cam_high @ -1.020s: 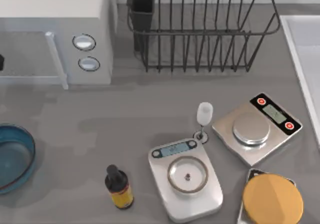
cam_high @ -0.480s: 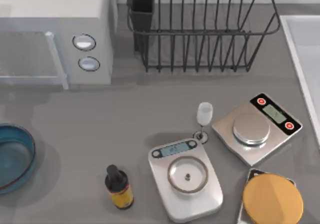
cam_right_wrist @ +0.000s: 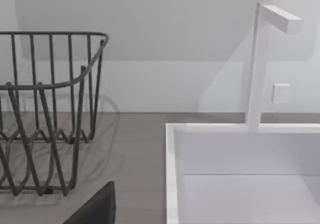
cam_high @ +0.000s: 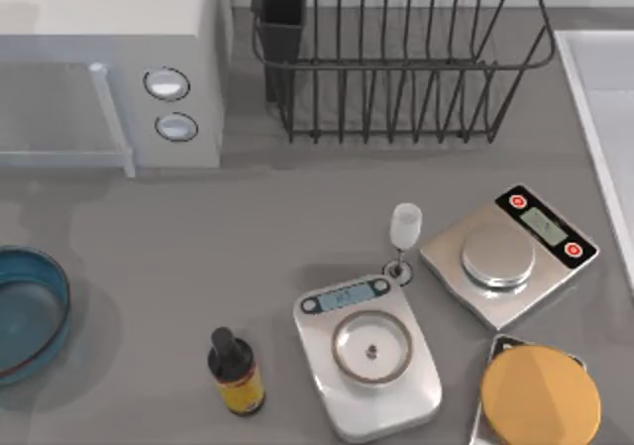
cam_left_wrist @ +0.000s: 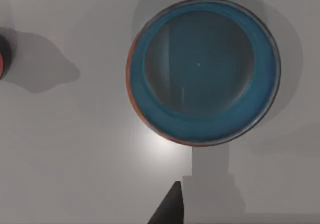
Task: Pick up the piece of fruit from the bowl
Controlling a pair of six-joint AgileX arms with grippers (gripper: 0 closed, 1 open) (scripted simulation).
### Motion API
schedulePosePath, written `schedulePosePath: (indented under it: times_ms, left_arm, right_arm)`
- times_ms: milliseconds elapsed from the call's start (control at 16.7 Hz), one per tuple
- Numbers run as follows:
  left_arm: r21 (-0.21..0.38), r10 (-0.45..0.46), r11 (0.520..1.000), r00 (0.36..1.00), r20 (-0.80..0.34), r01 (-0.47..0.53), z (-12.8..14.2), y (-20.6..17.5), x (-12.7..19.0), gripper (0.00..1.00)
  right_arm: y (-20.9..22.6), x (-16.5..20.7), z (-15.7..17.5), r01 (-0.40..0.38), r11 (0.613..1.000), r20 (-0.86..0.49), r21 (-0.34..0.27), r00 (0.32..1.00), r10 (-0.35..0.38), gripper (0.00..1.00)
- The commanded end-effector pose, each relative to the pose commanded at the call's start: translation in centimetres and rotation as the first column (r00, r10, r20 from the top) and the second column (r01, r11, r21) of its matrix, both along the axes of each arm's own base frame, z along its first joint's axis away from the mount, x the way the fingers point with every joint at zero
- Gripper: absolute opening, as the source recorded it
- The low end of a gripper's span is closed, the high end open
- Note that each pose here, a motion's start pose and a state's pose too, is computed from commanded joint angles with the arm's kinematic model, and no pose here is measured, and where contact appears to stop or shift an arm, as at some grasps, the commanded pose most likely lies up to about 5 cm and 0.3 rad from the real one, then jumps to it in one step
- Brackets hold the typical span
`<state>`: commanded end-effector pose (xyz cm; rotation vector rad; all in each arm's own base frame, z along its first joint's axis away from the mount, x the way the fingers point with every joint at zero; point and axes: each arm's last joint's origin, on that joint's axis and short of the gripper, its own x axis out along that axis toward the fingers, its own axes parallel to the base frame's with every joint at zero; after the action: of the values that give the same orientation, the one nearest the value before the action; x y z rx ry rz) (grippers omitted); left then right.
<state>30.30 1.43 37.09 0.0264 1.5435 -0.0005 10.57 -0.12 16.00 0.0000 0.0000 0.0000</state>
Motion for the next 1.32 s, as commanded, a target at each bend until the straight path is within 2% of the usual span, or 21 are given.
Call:
schedulePosePath:
  times_ms: [180, 360, 540, 720, 840, 1140, 1320]
  left_arm:
    - [-0.006, 0.000, 1.000, 1.000, -0.013, 0.000, -1.7, -4.2, 3.0, 0.00]
    - [-0.009, -0.003, 1.000, 1.000, -0.024, 0.003, -4.4, -12.1, 5.4, 0.00]
    - [-0.012, -0.004, 1.000, 1.000, -0.029, 0.004, -7.5, -20.6, 5.6, 0.00]
    - [-0.015, -0.003, 1.000, 1.000, -0.028, 0.003, -9.7, -25.6, 5.0, 0.00]
    - [-0.016, -0.003, 1.000, 1.000, -0.027, 0.003, -10.2, -26.5, 4.8, 0.00]
    - [-0.016, 0.003, 1.000, 1.000, -0.030, -0.003, -10.5, -25.9, 5.2, 0.00]
    - [-0.023, 0.018, 1.000, 1.000, -0.024, -0.018, -12.6, -24.6, 6.7, 0.00]
  right_arm:
    - [0.0, 0.0, 0.0, 0.000, 1.000, 0.000, 0.000, 1.000, 0.000, 1.00]
    - [0.0, 0.0, 0.0, 0.000, 1.000, 0.000, 0.000, 1.000, 0.000, 1.00]
    - [0.0, 0.0, 0.0, 0.000, 1.000, 0.000, 0.000, 1.000, 0.000, 1.00]
    - [0.0, 0.0, 0.0, 0.000, 1.000, 0.000, 0.000, 1.000, 0.000, 1.00]
    - [0.0, 0.0, 0.0, 0.000, 1.000, 0.000, 0.000, 1.000, 0.000, 1.00]
    - [0.0, 0.0, 0.0, 0.000, 1.000, 0.000, 0.000, 1.000, 0.000, 1.00]
    - [0.0, 0.0, 0.0, 0.000, 1.000, 0.000, 0.000, 1.000, 0.000, 1.00]
